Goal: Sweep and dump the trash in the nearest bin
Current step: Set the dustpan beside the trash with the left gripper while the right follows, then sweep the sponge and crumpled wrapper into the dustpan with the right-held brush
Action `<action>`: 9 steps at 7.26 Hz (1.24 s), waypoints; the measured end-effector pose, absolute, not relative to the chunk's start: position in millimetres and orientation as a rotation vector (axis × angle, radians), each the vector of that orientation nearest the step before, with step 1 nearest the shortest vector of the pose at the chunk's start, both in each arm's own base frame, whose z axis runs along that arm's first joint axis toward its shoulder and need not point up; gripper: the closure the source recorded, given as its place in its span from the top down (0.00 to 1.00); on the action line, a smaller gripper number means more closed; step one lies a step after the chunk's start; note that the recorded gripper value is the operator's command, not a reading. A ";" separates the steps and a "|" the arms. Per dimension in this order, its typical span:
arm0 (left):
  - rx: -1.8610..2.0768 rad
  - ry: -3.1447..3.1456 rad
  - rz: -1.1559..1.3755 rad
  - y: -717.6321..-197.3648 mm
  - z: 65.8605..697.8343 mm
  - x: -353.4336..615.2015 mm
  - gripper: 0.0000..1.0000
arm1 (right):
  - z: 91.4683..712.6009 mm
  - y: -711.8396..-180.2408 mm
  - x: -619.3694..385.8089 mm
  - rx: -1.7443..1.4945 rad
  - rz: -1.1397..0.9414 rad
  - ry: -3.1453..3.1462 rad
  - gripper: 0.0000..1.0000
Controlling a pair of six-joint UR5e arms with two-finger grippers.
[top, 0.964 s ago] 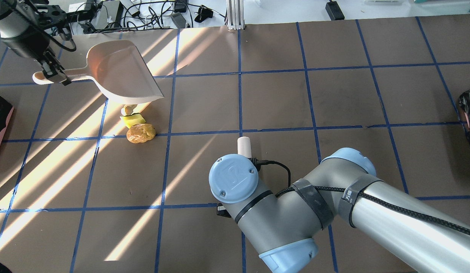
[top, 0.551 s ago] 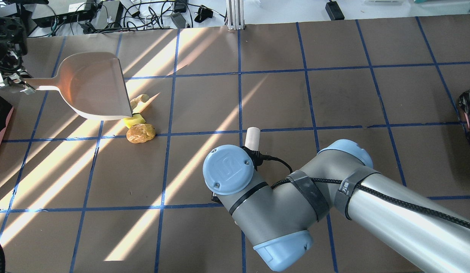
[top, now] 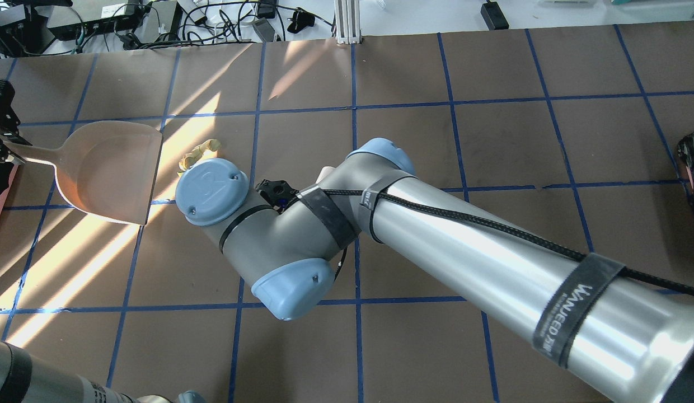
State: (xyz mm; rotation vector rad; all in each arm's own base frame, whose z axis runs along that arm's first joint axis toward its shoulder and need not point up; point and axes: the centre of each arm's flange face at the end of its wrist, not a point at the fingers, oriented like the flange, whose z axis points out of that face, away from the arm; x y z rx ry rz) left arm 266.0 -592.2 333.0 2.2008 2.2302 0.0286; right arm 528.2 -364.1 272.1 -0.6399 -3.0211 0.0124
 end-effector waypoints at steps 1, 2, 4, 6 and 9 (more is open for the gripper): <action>2.199 2.245 0.010 -599.6 314.8 269.6 0.00 | 270.4 -373.9 553.5 -0.650 0.023 -3.027 0.00; 2.182 2.273 -0.022 -606.1 301.6 271.4 0.00 | 269.7 -381.8 575.0 -0.660 0.031 -3.038 0.00; 2.148 2.314 -0.071 -616.7 291.3 273.5 0.00 | 264.5 -390.0 613.6 -0.720 0.022 -3.060 0.00; 2.149 2.345 -0.095 -625.1 276.2 269.7 0.00 | 257.2 -402.2 648.5 -0.761 0.002 -3.076 0.00; 2.203 2.342 -0.131 -632.0 260.8 255.3 0.00 | 238.2 -415.0 691.1 -0.711 -0.026 -3.073 0.00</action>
